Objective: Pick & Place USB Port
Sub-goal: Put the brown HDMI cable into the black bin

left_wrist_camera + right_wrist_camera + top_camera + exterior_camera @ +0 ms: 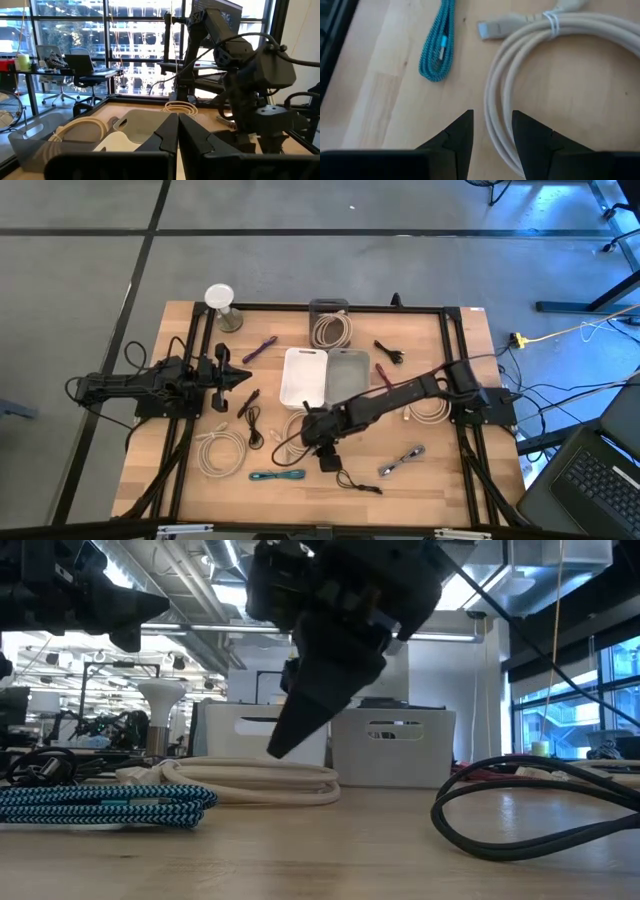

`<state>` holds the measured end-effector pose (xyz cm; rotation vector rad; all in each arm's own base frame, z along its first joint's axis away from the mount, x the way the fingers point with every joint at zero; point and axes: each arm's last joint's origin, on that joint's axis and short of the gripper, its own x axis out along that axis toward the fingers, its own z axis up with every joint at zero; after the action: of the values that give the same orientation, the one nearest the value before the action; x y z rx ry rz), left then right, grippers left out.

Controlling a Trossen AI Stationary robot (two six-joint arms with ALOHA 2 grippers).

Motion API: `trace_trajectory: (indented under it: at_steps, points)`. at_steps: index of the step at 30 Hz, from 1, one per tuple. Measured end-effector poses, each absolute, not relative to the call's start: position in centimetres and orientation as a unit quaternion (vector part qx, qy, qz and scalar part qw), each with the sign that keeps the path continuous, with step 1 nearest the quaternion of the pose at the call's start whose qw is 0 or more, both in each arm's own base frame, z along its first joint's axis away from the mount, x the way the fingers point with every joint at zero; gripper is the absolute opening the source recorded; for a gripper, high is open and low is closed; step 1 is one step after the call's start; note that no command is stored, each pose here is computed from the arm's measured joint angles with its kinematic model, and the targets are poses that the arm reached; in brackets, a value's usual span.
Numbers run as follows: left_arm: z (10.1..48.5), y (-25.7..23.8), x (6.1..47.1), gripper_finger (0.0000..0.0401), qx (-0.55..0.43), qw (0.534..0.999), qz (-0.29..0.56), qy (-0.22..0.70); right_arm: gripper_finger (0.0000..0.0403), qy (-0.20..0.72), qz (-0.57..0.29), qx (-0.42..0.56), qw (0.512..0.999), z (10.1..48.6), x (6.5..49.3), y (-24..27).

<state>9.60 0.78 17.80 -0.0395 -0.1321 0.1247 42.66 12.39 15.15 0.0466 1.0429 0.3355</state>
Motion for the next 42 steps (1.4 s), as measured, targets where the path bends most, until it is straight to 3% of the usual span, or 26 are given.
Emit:
trace_trajectory:
  at_steps: [20, 23, 27, 35, 42]
  points:
    - [17.8, 0.8, 9.6, 0.0004, -0.02, 0.996, 0.06, -0.066, 0.0133, 0.52, 0.142, 0.002, 0.843, 14.0, 42.8, 12.6]
    - [17.8, 0.8, 9.6, 0.0004, -0.019, 0.996, 0.058, -0.066, 0.0103, 0.53, 0.135, 0.01, 0.837, 13.8, 42.6, 12.6]
    - [17.8, 0.8, 9.6, 0.0004, -0.019, 0.996, 0.058, -0.066, 0.0021, 0.539, 0.126, 0.019, 0.833, 13.9, 42.4, 12.5]
    - [17.8, 0.8, 9.6, 0.0004, -0.019, 0.996, 0.058, -0.066, 0.0007, 0.529, 0.138, 0.02, 0.837, 14.5, 42.5, 13.3]
    - [17.8, 0.8, 9.6, 0.0004, -0.02, 0.996, 0.058, -0.066, 0.0007, 0.52, 0.123, -0.019, 0.845, 20.0, 41.8, 15.2]
